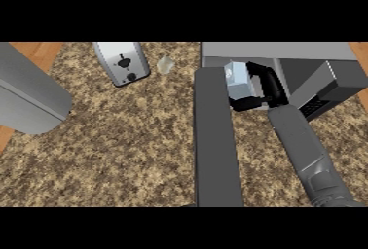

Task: Pick up the milk, place it into the microwave and close the microwave

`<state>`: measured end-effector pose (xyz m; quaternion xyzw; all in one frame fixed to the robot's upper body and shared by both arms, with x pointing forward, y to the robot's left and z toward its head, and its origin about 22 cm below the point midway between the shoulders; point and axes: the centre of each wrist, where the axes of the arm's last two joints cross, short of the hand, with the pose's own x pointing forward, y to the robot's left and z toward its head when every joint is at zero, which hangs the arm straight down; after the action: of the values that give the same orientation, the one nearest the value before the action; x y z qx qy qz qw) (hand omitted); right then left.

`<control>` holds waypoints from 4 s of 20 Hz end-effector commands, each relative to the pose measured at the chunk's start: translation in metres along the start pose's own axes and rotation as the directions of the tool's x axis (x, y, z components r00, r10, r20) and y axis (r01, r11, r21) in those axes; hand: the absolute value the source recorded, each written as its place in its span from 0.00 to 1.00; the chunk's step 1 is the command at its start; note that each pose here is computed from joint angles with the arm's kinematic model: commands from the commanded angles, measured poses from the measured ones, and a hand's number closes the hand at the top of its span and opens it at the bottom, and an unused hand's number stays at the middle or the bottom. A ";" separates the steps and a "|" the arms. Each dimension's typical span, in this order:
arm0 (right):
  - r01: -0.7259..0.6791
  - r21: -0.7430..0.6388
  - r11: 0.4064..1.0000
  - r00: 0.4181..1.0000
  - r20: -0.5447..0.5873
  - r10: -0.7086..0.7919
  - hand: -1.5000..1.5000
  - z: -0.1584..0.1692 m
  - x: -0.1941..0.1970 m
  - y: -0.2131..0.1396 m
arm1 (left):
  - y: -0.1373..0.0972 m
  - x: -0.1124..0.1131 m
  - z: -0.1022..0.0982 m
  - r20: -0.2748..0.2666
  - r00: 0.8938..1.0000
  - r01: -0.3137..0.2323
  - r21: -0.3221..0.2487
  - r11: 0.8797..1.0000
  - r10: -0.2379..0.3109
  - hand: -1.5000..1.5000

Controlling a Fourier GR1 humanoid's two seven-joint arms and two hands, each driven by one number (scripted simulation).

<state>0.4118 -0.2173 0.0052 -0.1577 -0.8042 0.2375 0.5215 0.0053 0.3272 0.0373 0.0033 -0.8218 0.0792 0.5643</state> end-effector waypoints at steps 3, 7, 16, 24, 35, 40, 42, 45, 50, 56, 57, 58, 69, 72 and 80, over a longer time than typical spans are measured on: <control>-0.093 -0.084 0.992 0.994 -0.063 0.087 1.00 -0.014 0.001 -0.002 | 0.005 -0.008 -0.012 -0.012 1.000 -0.010 -0.034 0.999 0.010 0.00; -0.171 -0.165 0.971 0.976 -0.164 0.144 1.00 -0.023 0.005 -0.004 | 0.004 -0.019 -0.025 -0.019 1.000 -0.011 -0.063 0.998 0.010 0.00; -0.264 -0.327 0.908 0.957 -0.208 0.203 0.00 -0.021 -0.004 -0.029 | 0.011 -0.024 -0.034 -0.008 1.000 0.001 -0.082 0.997 -0.002 0.00; -0.223 -0.194 0.955 0.964 -0.189 0.187 0.00 -0.025 -0.001 -0.024 | 0.014 -0.030 -0.048 -0.012 1.000 0.013 -0.127 0.992 -0.015 0.00; 0.006 -0.178 0.984 0.992 -0.122 -0.028 0.00 -0.003 -0.014 -0.002 | -0.009 -0.034 -0.055 -0.013 0.999 -0.039 -0.195 0.980 0.037 0.00; 0.122 -0.173 0.977 0.988 -0.078 -0.137 0.00 -0.003 -0.013 0.000 | -0.019 -0.040 -0.054 -0.037 0.998 -0.054 -0.229 0.972 0.047 0.00; 0.144 -0.152 0.978 0.984 -0.081 -0.157 0.00 0.020 -0.027 0.008 | -0.028 -0.043 -0.052 -0.034 0.998 -0.057 -0.252 0.966 0.050 0.00; 0.200 -0.139 0.970 0.976 -0.053 -0.209 0.00 0.022 -0.030 0.002 | -0.052 -0.040 -0.068 -0.020 0.998 -0.062 -0.279 0.958 0.058 0.00; 0.258 -0.125 0.958 0.962 -0.058 -0.267 0.00 0.049 -0.043 0.016 | -0.061 -0.034 -0.062 -0.042 0.998 -0.053 -0.305 0.951 0.043 0.00; 0.336 -0.087 0.938 0.938 -0.063 -0.342 0.00 0.092 -0.054 0.042 | -0.076 -0.034 -0.075 -0.057 0.998 -0.044 -0.353 0.934 0.025 0.00; 0.360 -0.070 0.930 0.928 -0.075 -0.364 0.00 0.089 -0.053 0.039 | -0.086 -0.036 -0.080 -0.062 0.998 -0.047 -0.367 0.929 0.026 0.00; 0.344 -0.053 0.938 0.935 -0.069 -0.347 0.00 0.097 -0.061 0.023 | -0.085 -0.045 -0.082 -0.068 0.996 -0.074 -0.370 0.926 0.052 0.00; 0.421 -0.087 0.903 0.903 -0.055 -0.426 0.00 0.180 -0.070 0.019 | -0.145 -0.059 -0.104 -0.142 0.989 -0.043 -0.536 0.843 -0.039 1.00; 0.422 -0.086 0.902 0.903 -0.043 -0.427 0.00 0.203 -0.067 -0.001 | -0.141 -0.086 -0.123 -0.164 0.985 -0.040 -0.540 0.841 -0.059 1.00; 0.335 -0.176 0.926 0.935 -0.059 -0.350 0.00 0.254 -0.031 -0.033 | -0.195 -0.102 -0.154 -0.135 0.972 0.057 -0.664 0.746 -0.195 1.00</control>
<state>0.2164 -0.3122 -0.1025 -0.0399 -0.8101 0.0728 0.5804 0.1872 0.1688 0.0229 -0.1490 -0.7529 -0.2111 0.6053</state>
